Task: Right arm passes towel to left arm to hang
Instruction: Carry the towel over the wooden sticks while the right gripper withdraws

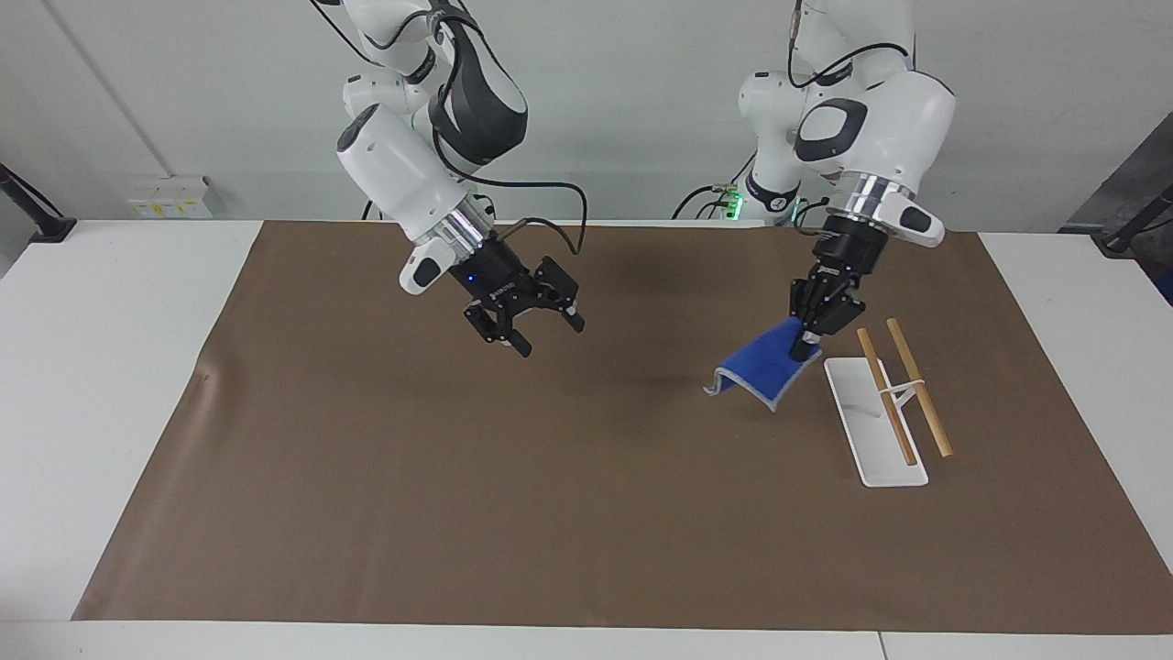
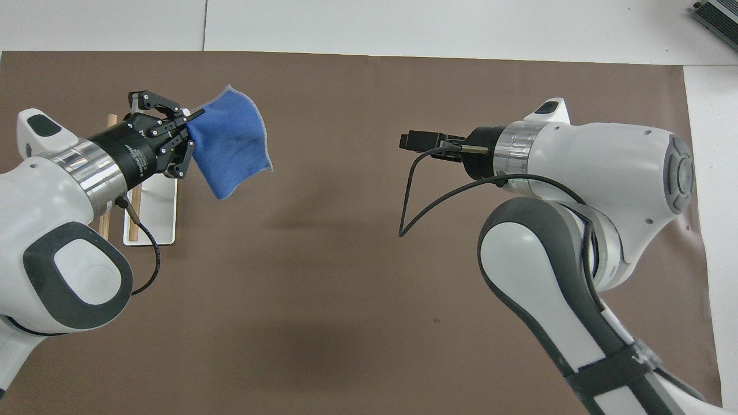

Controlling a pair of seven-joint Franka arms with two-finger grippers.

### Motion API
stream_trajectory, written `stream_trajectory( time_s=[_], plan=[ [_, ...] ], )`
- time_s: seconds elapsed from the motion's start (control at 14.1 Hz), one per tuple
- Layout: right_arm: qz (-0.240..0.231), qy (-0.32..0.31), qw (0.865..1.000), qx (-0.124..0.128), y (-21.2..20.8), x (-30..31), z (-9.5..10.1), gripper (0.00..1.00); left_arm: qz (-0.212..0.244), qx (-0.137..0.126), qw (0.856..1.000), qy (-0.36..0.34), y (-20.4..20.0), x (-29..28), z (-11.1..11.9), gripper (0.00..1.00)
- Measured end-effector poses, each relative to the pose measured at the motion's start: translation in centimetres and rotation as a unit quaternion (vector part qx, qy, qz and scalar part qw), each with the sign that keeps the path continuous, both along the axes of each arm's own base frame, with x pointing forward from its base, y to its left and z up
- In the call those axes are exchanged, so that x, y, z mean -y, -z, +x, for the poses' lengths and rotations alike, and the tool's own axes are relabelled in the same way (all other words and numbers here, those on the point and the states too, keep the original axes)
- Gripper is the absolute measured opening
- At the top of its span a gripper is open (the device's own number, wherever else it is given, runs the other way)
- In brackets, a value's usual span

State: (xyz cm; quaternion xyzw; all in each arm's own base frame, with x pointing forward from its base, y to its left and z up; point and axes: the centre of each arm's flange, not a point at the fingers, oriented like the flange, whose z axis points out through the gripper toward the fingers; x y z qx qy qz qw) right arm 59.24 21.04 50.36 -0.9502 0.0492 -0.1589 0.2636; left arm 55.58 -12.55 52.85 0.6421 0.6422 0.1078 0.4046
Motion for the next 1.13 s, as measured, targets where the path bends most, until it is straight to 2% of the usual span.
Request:
stream_trajectory(
  time_s=[0.28,0.57,0.78,1.13],
  plan=[
    [-0.127,0.015,0.992,-0.011,0.8,1.7,0.1,1.0,0.009,0.002,0.998,-0.063,1.9,-5.7,0.4,0.03],
    [-0.217,0.012,0.975,-0.05,1.2,6.5,0.5,1.0,0.016,-0.011,0.993,-0.12,3.9,-11.7,0.4,0.03],
    [-0.242,0.029,0.966,-0.088,-2.2,10.3,0.2,1.0,0.019,-0.016,0.988,-0.153,5.5,-14.2,0.3,0.03],
    [-0.257,0.039,0.959,-0.111,-8.5,19.2,-3.0,1.0,0.013,-0.033,0.979,-0.202,7.9,-17.8,0.2,0.03]
  ],
)
